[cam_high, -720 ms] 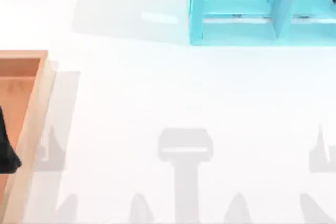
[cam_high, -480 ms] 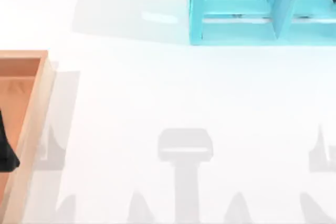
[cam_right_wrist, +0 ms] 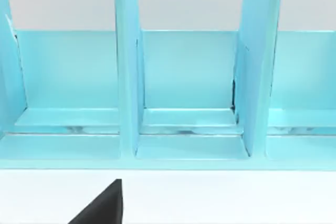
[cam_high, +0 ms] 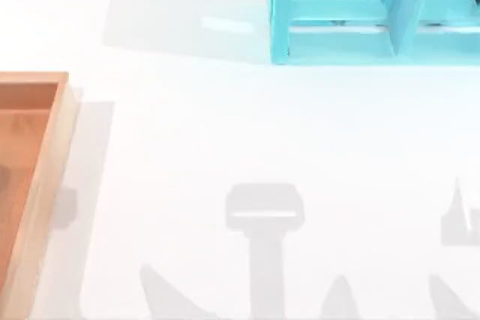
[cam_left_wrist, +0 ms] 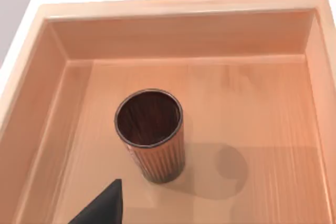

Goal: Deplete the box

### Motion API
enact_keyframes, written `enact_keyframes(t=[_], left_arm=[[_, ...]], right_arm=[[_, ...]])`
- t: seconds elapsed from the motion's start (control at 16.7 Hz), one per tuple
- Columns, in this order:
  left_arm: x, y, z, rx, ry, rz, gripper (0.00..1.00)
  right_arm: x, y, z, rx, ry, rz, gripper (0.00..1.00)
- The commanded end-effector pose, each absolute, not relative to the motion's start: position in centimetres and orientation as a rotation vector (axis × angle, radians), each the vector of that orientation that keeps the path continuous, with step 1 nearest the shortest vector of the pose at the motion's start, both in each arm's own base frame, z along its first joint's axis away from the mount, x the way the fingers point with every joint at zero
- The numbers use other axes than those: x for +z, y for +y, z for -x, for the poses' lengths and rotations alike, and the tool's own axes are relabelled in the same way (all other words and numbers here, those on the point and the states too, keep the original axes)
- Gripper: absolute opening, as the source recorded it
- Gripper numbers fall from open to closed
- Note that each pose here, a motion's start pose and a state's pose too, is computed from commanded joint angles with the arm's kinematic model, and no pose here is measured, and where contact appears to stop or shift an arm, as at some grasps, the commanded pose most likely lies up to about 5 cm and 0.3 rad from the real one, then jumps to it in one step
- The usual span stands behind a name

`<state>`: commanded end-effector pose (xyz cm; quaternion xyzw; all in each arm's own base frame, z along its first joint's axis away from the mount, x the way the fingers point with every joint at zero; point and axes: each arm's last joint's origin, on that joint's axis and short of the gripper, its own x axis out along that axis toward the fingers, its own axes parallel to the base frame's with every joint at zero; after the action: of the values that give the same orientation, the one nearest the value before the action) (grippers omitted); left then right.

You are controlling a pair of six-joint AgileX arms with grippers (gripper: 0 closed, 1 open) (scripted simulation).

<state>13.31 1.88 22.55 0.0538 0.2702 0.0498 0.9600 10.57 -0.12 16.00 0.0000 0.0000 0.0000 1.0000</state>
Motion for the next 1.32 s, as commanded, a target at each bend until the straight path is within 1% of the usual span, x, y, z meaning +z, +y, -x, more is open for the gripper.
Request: enact_keyframes(t=[0.18,0.3,0.48,0.66,0.78,0.9,1.2,1.32], left_arm=[[24.5,3.5,-16.3,0.110,0.835,-0.124,1.00],[25.2,4.9,-18.7,0.100,1.023,-0.120,1.00],[25.4,7.2,-22.1,0.065,1.273,-0.093,1.00],[24.8,9.3,-24.6,0.022,1.456,-0.057,1.00],[24.4,10.3,-25.6,-0.001,1.532,-0.038,1.00],[24.2,10.7,-26.1,-0.013,1.566,-0.028,1.00],[24.1,10.6,-26.1,-0.016,1.567,-0.031,1.00],[23.6,10.7,-26.2,-0.016,1.572,-0.028,1.00]], right_arm=[[16.0,-0.1,-10.6,0.000,0.000,0.000,1.00],[16.0,-0.1,-10.6,0.000,0.000,0.000,1.00],[16.0,-0.1,-10.6,0.000,0.000,0.000,1.00],[16.0,-0.1,-10.6,0.000,0.000,0.000,1.00],[16.0,-0.1,-10.6,0.000,0.000,0.000,1.00],[16.0,-0.1,-10.6,0.000,0.000,0.000,1.00],[16.0,-0.1,-10.6,0.000,0.000,0.000,1.00],[16.0,-0.1,-10.6,0.000,0.000,0.000,1.00]])
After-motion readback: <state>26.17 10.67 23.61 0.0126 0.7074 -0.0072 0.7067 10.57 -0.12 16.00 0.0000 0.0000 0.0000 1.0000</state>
